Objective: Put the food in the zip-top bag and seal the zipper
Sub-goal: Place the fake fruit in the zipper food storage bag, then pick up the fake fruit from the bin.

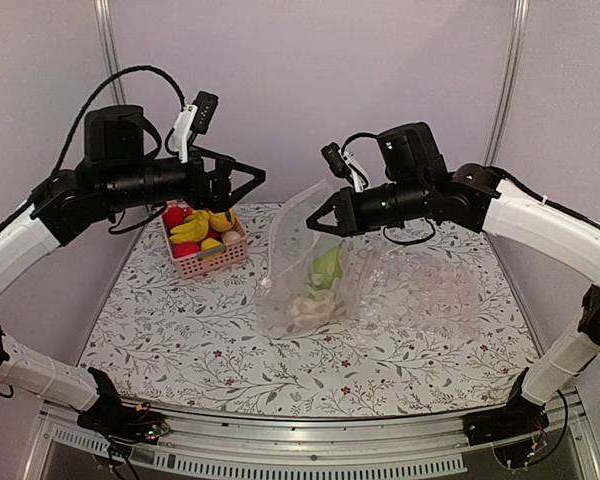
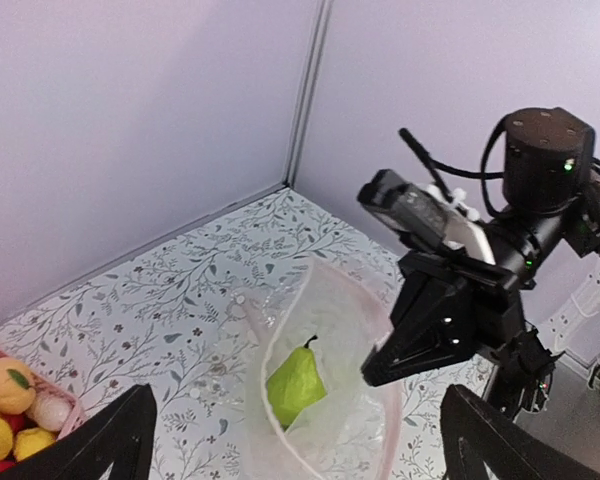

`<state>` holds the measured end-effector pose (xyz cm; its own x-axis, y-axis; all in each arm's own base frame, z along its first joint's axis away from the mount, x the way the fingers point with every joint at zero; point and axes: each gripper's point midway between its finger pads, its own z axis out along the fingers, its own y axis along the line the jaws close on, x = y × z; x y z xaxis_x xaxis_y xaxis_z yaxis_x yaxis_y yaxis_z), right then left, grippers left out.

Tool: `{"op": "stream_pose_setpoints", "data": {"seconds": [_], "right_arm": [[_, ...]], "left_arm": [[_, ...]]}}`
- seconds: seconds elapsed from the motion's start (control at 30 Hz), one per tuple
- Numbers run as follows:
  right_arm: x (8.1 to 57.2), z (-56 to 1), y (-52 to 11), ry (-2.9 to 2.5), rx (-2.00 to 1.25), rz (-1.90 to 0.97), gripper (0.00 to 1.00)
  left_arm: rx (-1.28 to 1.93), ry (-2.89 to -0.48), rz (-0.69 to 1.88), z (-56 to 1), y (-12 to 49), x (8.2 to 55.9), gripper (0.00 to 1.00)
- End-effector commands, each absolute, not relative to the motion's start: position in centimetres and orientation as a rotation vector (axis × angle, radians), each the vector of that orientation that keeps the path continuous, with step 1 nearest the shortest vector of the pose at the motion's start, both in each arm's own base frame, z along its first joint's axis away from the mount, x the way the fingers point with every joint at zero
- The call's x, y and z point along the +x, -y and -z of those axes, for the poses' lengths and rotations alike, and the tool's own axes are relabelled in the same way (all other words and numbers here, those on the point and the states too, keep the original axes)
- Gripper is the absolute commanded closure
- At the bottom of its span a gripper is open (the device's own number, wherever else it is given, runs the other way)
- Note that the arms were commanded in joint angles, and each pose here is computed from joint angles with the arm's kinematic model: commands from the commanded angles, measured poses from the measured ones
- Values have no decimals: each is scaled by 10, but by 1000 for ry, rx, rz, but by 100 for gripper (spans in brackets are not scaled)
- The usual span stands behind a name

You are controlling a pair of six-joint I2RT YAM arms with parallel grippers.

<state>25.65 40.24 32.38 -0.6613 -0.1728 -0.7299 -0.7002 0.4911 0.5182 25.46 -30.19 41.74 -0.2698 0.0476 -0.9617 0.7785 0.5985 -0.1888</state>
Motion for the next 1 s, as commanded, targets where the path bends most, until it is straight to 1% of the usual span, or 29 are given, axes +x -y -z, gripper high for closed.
{"op": "stream_pose_setpoints", "data": {"seconds": [0.0, 0.23, 0.37, 0.43, 0.63, 0.83, 0.97], "right_arm": [[263, -331, -406, -2090, -697, -1129, 100], [264, -329, -405, -2092, -695, -1124, 100], [263, -329, -405, -2090, -694, -1125, 100], [263, -329, -404, -2087, -691, -1125, 100], [262, -328, -404, -2083, -690, -1132, 100], [261, -329, -403, -2079, -692, -1133, 100], [261, -327, -402, -2081, -693, -1130, 100]], "left_arm": [[463, -1940, 670, -382, 254, 302, 0], [153, -2129, 523, -313, 185, 375, 0], [31, -2199, 481, -275, 153, 413, 1], [-12, -2221, 491, -260, 142, 429, 4], [-104, -2282, 443, -219, 117, 469, 20], [-141, -2359, 382, -186, 103, 495, 36], [-137, -2371, 370, -177, 102, 504, 39]]}}
